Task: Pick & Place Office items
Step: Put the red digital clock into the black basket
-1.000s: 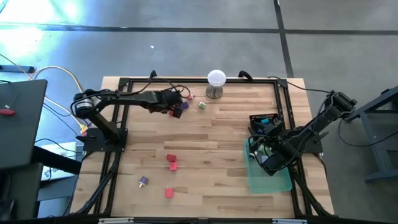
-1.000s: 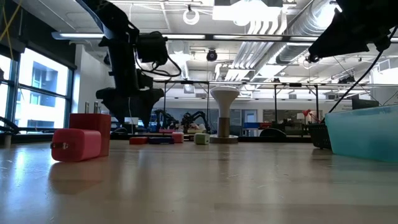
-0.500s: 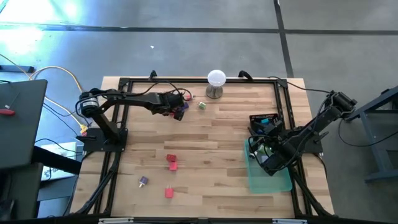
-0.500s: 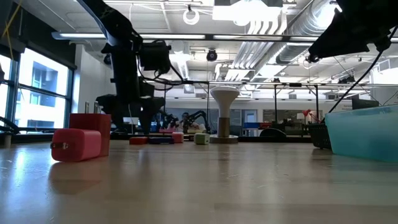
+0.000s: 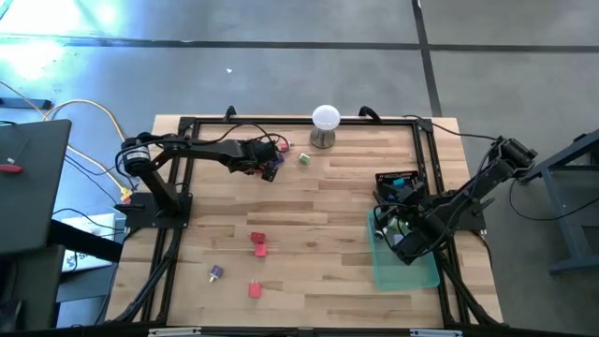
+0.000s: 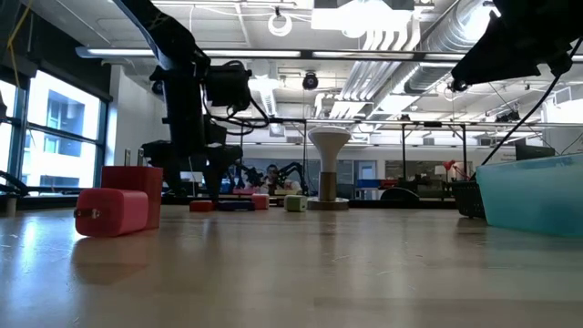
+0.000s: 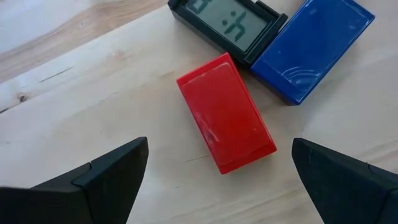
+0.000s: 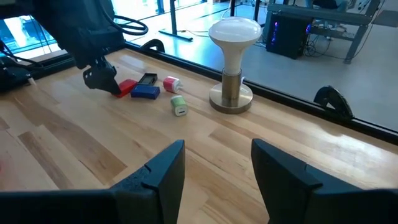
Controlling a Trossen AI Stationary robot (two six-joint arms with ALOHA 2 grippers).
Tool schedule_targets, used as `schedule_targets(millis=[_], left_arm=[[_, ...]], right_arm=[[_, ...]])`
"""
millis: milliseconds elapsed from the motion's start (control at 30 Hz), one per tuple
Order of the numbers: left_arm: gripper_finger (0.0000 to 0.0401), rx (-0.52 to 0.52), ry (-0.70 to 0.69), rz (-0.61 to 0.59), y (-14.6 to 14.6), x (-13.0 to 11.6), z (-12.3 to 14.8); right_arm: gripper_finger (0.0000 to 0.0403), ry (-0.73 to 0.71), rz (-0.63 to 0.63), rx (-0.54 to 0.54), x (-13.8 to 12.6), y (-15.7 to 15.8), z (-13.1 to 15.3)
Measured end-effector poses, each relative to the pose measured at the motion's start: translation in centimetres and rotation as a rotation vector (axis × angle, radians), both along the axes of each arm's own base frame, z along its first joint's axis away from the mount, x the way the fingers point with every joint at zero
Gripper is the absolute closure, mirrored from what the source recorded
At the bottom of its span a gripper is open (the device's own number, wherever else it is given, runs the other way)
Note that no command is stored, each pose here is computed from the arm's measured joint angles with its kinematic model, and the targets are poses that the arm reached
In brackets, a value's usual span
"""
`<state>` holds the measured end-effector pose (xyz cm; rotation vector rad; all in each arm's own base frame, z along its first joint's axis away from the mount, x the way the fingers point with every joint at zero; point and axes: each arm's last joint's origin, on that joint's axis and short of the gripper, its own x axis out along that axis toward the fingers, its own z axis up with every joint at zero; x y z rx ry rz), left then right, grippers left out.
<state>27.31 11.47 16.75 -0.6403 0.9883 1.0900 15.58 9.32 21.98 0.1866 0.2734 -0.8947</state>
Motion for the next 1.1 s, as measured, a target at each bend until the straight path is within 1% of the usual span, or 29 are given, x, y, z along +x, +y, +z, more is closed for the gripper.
schedule_targets(millis=[1100], left_arm=[[0.0017, 0.013, 0.001, 0.009, 0.25, -0.07, 0.03]], right_arm=[[0.0231, 0.014, 0.008, -0.010, 0.03, 0.03, -0.01]])
